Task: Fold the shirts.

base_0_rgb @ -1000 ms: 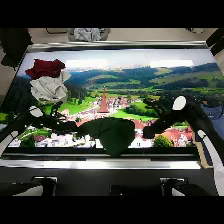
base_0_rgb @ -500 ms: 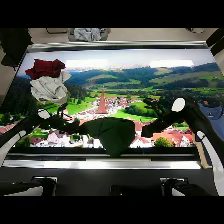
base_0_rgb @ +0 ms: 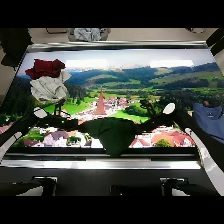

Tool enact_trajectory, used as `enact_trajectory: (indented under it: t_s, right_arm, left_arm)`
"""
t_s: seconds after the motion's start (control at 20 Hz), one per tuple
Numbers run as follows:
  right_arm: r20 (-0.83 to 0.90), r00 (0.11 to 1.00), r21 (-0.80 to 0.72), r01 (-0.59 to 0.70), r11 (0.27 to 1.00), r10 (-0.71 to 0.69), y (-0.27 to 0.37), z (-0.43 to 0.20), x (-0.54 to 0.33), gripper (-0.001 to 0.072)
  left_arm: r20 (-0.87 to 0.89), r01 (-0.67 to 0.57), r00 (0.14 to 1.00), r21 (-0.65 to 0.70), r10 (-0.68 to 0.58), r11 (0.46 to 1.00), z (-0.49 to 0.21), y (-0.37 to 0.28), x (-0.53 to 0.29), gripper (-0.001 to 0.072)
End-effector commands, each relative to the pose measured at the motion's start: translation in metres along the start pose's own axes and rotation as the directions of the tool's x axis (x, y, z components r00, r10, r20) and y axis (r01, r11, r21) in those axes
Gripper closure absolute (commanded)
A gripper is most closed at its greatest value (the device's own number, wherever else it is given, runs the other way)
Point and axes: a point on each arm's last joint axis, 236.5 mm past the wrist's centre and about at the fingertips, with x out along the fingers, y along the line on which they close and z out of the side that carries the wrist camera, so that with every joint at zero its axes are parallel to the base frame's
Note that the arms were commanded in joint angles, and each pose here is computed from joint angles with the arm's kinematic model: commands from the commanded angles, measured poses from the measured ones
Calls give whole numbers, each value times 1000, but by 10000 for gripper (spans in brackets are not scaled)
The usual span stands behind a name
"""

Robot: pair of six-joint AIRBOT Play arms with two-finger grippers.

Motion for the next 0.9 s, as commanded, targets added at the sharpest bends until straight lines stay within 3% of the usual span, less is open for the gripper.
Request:
enact_trajectory:
  t_s: [0.0, 0.05, 0.1, 0.25, 0.35, 0.45, 0.5, 0.6, 0.7, 0.85]
  right_arm:
    - [-12, 997, -70, -75, 995, 74, 23, 4, 28, 240]
    - [-13, 998, -111, -57, 992, 56, 25, 4, 33, 517]
    - [-24, 999, -130, -45, 991, 42, 24, 3, 31, 664]
    - [17, 993, -302, 114, 947, -115, 7, 19, -18, 665]
    - [175, 937, -421, 349, 837, -303, -1, 54, -94, 665]
    - [462, 782, -424, 609, 670, -418, 23, 97, -205, 665]
    - [621, 669, -378, 712, 591, -408, 54, 112, -265, 665]
    - [834, 455, -260, 823, 505, -312, 119, 113, -361, 665]
    - [922, 310, -150, 838, 525, -232, 165, 86, -420, 665]
    - [965, 232, -117, 797, 593, -122, 211, 46, -450, 665]
  left_arm:
    - [21, 3, 1000, 11, -4, 1000, 3, -4, -6, 681]
    - [32, 4, 999, 18, -5, 1000, 5, -6, -9, 682]
    - [59, 7, 998, 32, -9, 999, 12, -9, -17, 682]
    - [295, 7, 954, 146, -51, 989, 67, -46, -98, 682]
    - [528, -37, 842, 258, -109, 965, 105, -91, -200, 682]
    - [749, -107, 638, 316, -178, 943, 119, -138, -326, 682]
    - [832, -126, 513, 318, -213, 940, 114, -160, -387, 682]
    - [927, -172, 249, 328, -281, 929, 81, -199, -493, 683]
    - [940, -179, 100, 339, -325, 924, 45, -221, -544, 682]
    - [912, -142, 41, 410, -408, 901, -2, -250, -564, 682]
